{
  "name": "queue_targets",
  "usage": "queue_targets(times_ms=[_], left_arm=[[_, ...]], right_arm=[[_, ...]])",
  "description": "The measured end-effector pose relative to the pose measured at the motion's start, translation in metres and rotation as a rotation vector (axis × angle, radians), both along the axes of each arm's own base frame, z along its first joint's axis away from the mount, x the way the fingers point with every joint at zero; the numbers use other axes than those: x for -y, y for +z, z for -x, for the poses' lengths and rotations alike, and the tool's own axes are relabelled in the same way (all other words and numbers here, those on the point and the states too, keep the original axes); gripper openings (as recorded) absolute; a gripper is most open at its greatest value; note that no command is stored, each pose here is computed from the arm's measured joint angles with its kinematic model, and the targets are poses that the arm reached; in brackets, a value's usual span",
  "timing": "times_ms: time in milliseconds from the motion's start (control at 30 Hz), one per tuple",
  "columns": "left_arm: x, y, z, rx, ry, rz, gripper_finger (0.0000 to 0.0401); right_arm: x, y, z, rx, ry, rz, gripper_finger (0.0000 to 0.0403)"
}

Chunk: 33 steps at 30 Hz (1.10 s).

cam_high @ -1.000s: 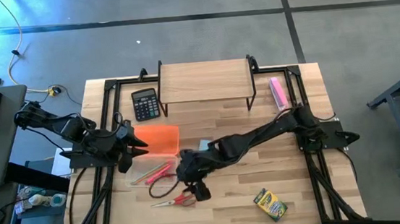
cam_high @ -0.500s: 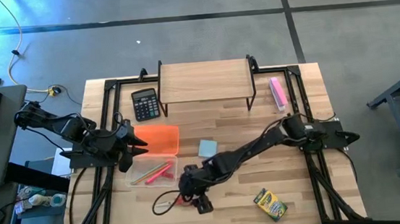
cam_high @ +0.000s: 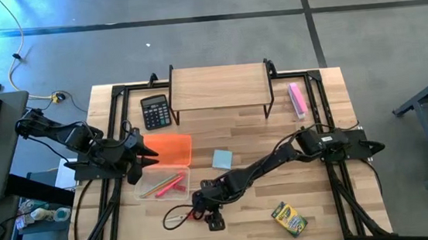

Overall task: Pack school essentials
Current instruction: Put the red scissors into the supply box

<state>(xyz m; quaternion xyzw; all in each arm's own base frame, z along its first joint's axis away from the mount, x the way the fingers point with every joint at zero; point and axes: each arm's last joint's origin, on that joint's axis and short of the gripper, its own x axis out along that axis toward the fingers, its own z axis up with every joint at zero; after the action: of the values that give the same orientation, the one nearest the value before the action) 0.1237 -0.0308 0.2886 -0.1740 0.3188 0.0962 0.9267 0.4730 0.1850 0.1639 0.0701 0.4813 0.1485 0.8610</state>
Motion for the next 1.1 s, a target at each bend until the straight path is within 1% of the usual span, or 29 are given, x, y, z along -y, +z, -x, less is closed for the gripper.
queue_targets(times_ms=[133, 233, 367, 467, 633, 733, 833, 967, 1100], left_arm=[[0.0, 0.0, 0.0, 0.003, 0.01, -0.008, 0.0117], [0.0, 0.0, 0.0, 0.003, 0.013, -0.01, 0.0117], [0.0, 0.0, 0.0, 0.003, 0.012, -0.01, 0.0117], [0.0, 0.0, 0.0, 0.003, 0.013, -0.01, 0.0117], [0.0, 0.0, 0.0, 0.003, 0.013, -0.011, 0.0117], [0.0, 0.0, 0.0, 0.003, 0.013, -0.011, 0.0117], [0.0, 0.0, 0.0, 0.003, 0.013, -0.011, 0.0117], [0.0, 0.0, 0.0, 0.003, 0.013, -0.011, 0.0117], [-0.001, 0.0, 0.0, 0.004, 0.015, -0.013, 0.0117]], right_arm=[[0.001, 0.0, -0.001, 0.039, 0.056, 0.059, 0.0249], [0.001, -0.005, -0.001, 0.051, 0.092, 0.107, 0.0249], [0.001, -0.015, -0.003, 0.052, 0.116, 0.141, 0.0246], [0.001, -0.019, -0.004, 0.051, 0.114, 0.152, 0.0228], [0.002, -0.019, -0.005, 0.068, 0.13, 0.192, 0.0181], [0.002, -0.02, -0.005, 0.072, 0.141, 0.199, 0.0156], [0.004, -0.022, -0.004, 0.064, 0.141, 0.199, 0.0141], [0.006, -0.022, -0.006, 0.047, 0.102, 0.129, 0.0136], [0.008, -0.02, -0.009, 0.064, 0.084, 0.113, 0.0135]])
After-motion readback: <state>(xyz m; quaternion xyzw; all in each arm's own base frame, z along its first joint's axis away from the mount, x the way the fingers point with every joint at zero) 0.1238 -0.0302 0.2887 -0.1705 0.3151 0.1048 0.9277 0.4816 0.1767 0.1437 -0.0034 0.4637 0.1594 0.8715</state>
